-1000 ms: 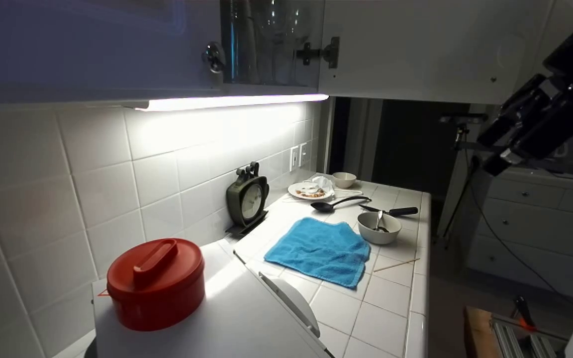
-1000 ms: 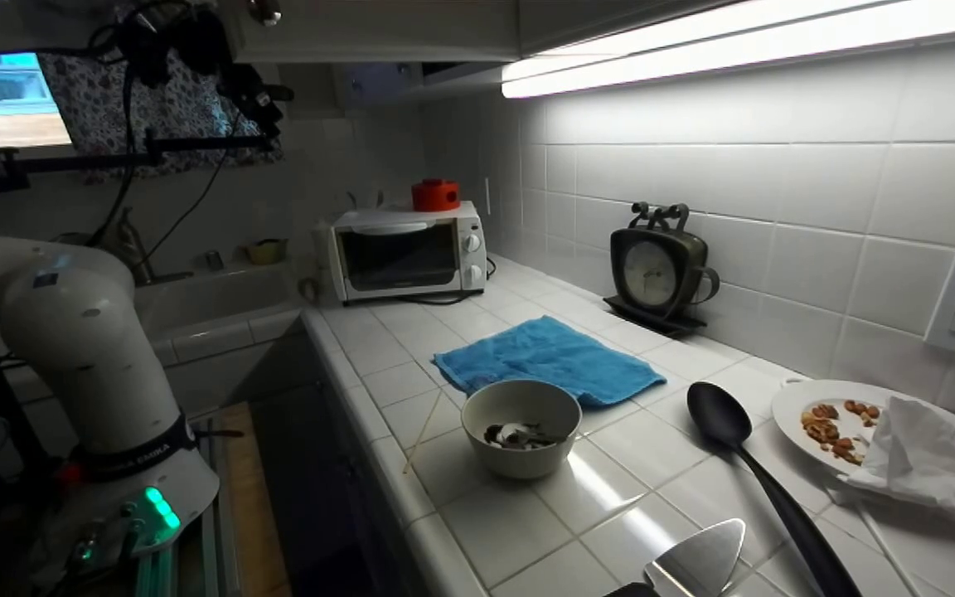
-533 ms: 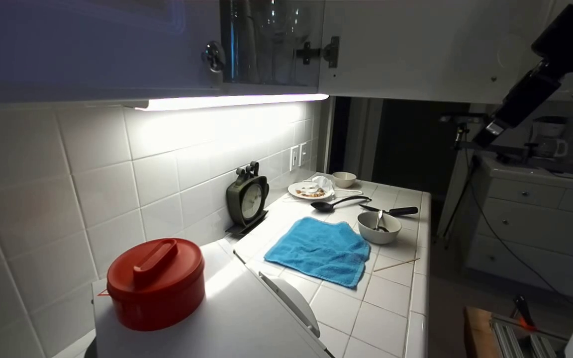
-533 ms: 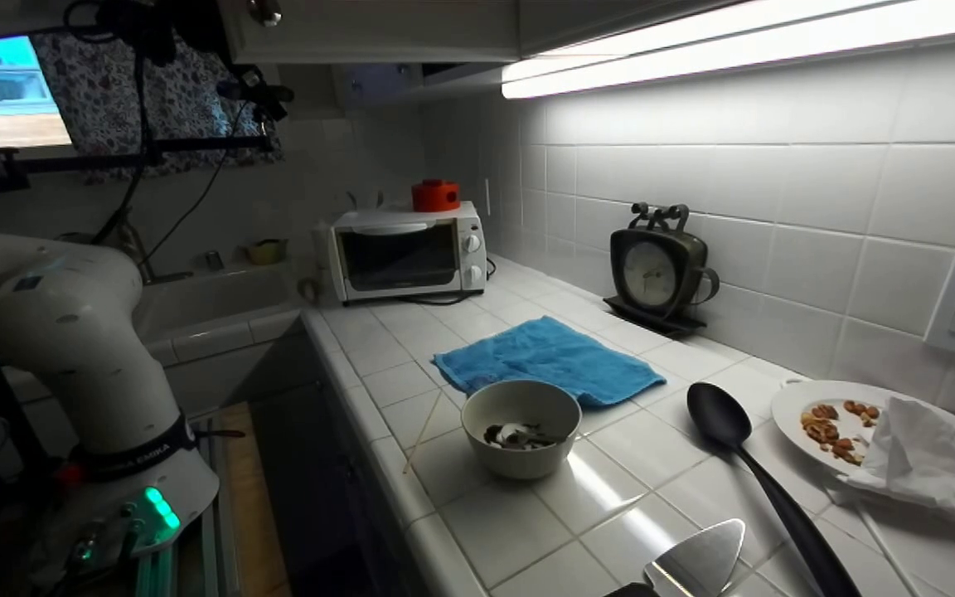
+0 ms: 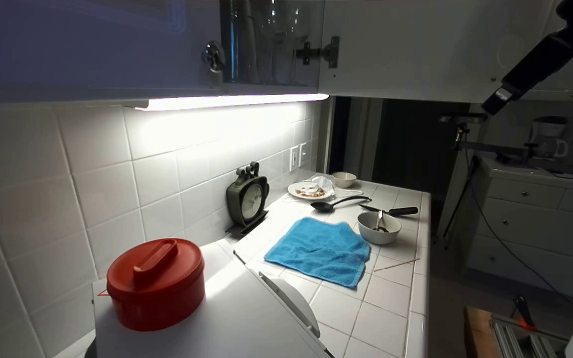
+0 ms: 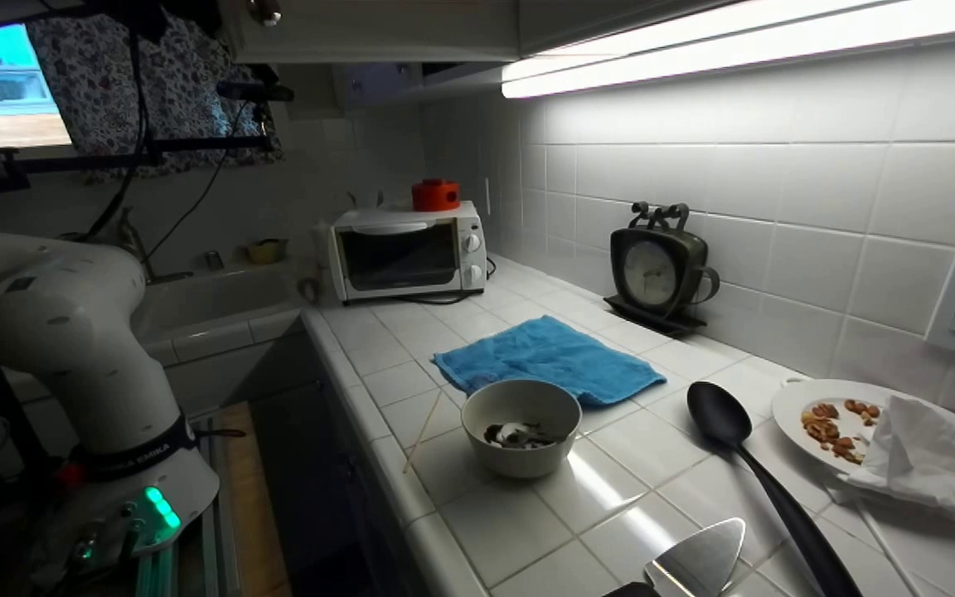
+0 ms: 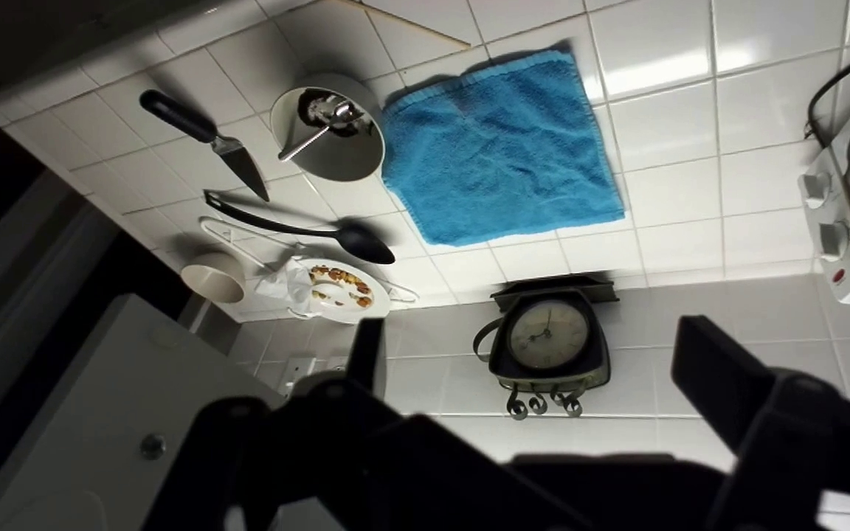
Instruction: Close the top cabinet door
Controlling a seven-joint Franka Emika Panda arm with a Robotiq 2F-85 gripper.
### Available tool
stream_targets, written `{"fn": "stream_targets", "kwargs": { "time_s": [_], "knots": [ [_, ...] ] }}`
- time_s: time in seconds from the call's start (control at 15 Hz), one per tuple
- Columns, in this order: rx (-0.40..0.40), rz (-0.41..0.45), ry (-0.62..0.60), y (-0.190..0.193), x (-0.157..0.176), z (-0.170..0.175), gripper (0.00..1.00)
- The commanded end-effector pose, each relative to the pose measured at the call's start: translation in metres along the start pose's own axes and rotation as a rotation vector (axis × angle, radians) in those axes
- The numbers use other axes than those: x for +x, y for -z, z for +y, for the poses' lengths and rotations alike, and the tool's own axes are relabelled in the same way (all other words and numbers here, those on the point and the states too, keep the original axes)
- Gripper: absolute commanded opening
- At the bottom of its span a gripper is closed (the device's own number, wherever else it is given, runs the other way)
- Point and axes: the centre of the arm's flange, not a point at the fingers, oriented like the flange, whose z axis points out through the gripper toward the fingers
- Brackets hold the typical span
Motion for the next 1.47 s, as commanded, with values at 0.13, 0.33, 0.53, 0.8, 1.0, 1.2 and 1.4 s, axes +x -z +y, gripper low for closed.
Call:
{"fn": "stream_targets", "kwargs": {
  "time_s": [0.13,0.33,0.53,0.8,1.0,1.2,1.4],
  "knots": [
    [-0.070,0.069,-0.074,0.033,0.004,0.030,1.00],
    [-0.068,0.098,-0.066,0.048,0.005,0.047,1.00],
    [-0.007,0.134,-0.044,0.059,0.007,0.069,1.00],
    [0.035,0.153,-0.031,0.069,0.011,0.090,1.00],
    [0.035,0.163,-0.030,0.075,0.014,0.099,1.00],
    [0.022,0.152,-0.055,0.077,0.017,0.105,1.00],
    [0.025,0.175,-0.049,0.081,0.017,0.115,1.00]
  ]
}}
